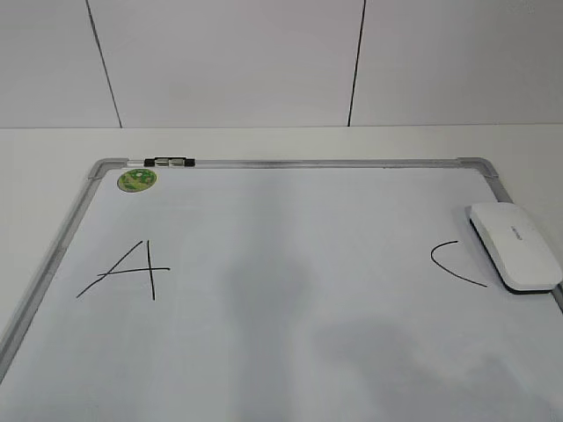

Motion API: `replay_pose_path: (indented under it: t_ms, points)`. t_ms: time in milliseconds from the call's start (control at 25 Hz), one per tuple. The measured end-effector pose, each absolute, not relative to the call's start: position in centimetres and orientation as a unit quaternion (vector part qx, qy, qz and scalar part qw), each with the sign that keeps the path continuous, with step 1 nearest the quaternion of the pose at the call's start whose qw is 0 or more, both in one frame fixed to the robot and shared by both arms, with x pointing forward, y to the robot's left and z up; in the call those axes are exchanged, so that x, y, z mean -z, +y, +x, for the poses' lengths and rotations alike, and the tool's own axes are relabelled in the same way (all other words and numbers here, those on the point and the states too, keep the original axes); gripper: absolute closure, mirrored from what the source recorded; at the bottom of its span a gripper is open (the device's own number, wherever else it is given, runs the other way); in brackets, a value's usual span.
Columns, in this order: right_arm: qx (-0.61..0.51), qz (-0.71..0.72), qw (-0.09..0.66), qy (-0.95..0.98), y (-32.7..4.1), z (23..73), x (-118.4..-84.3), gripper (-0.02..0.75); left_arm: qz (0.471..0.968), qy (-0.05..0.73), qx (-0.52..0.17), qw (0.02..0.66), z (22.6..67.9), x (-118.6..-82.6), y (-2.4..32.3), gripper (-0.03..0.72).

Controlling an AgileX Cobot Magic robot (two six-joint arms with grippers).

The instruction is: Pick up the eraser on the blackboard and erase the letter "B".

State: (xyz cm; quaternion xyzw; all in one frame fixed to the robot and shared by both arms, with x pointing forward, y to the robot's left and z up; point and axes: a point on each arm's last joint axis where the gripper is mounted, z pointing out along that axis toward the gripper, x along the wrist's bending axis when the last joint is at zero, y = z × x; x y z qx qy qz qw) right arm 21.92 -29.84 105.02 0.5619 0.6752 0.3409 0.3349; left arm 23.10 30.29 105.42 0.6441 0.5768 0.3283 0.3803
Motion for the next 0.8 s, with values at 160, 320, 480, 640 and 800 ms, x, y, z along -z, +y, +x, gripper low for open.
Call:
replay_pose_path:
  t_ms: [160, 320, 480, 640, 800]
  points:
    - [-0.341, 0.56, 0.348, 0.67, -29.96, 22.53, -104.61, 0.169, 0.645, 0.576, -0.329, 0.38, 23.1, -105.42, 30.29, 0.435]
    - [-0.34, 0.56, 0.352, 0.668, -30.01, 22.63, -104.57, 0.169, 0.645, 0.576, -0.329, 0.38, 23.1, -105.42, 30.29, 0.444]
    - [-0.34, 0.56, 0.353, 0.667, -30.03, 22.65, -104.58, 0.169, 0.645, 0.576, -0.329, 0.38, 23.1, -105.42, 30.29, 0.447]
    - [-0.341, 0.56, 0.354, 0.667, -30.03, 22.66, -104.6, 0.169, 0.645, 0.576, -0.329, 0.38, 23.1, -105.42, 30.31, 0.447]
    - [-0.342, 0.56, 0.354, 0.666, -30.02, 22.67, -104.62, 0.169, 0.645, 0.576, -0.329, 0.38, 23.1, -105.42, 30.31, 0.447]
